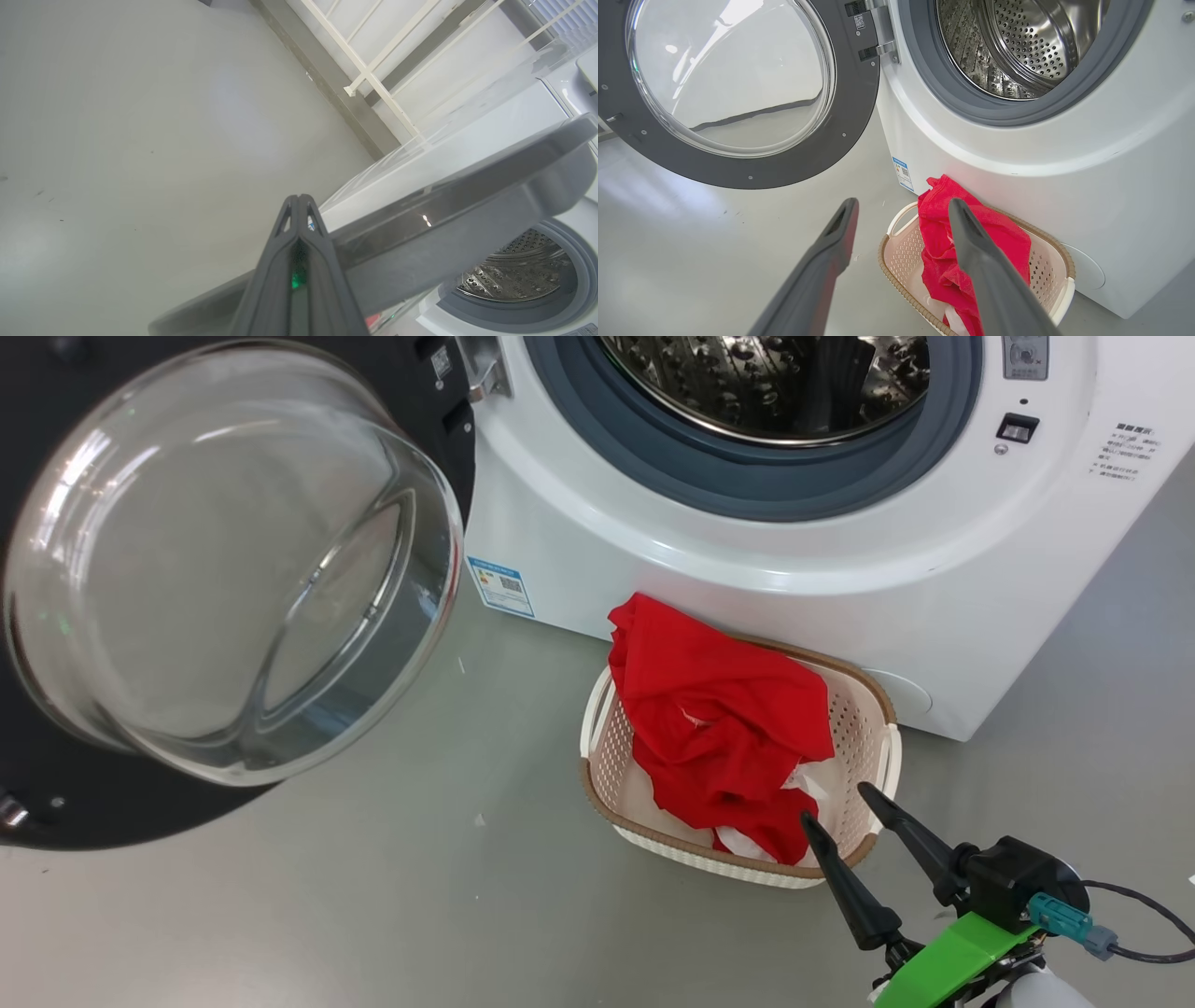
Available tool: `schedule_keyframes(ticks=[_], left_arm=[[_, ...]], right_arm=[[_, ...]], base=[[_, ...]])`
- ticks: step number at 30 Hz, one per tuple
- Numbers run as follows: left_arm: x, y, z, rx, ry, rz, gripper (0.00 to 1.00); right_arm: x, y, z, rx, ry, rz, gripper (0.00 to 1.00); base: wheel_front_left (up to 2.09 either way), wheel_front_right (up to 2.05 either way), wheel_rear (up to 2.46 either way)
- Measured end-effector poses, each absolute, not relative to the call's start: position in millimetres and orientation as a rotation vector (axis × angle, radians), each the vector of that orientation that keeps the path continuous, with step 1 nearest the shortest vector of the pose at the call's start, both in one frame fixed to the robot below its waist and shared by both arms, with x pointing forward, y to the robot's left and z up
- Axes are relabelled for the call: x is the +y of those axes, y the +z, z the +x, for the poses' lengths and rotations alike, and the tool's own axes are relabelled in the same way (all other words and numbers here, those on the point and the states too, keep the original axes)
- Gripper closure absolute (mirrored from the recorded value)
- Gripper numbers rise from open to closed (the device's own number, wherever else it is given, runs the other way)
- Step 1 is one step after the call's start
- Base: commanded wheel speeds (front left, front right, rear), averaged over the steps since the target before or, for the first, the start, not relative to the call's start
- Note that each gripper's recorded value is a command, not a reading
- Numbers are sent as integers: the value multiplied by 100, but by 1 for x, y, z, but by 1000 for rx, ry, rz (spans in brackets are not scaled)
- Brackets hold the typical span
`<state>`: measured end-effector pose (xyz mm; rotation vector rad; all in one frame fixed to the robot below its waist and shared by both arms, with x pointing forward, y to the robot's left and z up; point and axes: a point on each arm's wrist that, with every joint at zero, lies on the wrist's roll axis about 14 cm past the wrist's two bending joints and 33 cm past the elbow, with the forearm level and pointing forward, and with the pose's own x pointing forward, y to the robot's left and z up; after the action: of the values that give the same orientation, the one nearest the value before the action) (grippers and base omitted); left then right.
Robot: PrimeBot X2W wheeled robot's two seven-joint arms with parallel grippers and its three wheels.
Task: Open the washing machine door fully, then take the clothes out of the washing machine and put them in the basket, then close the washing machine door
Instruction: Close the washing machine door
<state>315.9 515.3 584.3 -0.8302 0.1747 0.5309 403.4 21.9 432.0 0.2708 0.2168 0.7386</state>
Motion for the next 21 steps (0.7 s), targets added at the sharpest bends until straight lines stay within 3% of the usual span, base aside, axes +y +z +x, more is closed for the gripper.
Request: schedule_keyframes(ticks=[21], left_arm=[[424, 594, 318, 356, 130, -810, 100]], right_arm=[[23, 455, 397, 165, 720, 284, 0]], base=[[0, 0, 0]])
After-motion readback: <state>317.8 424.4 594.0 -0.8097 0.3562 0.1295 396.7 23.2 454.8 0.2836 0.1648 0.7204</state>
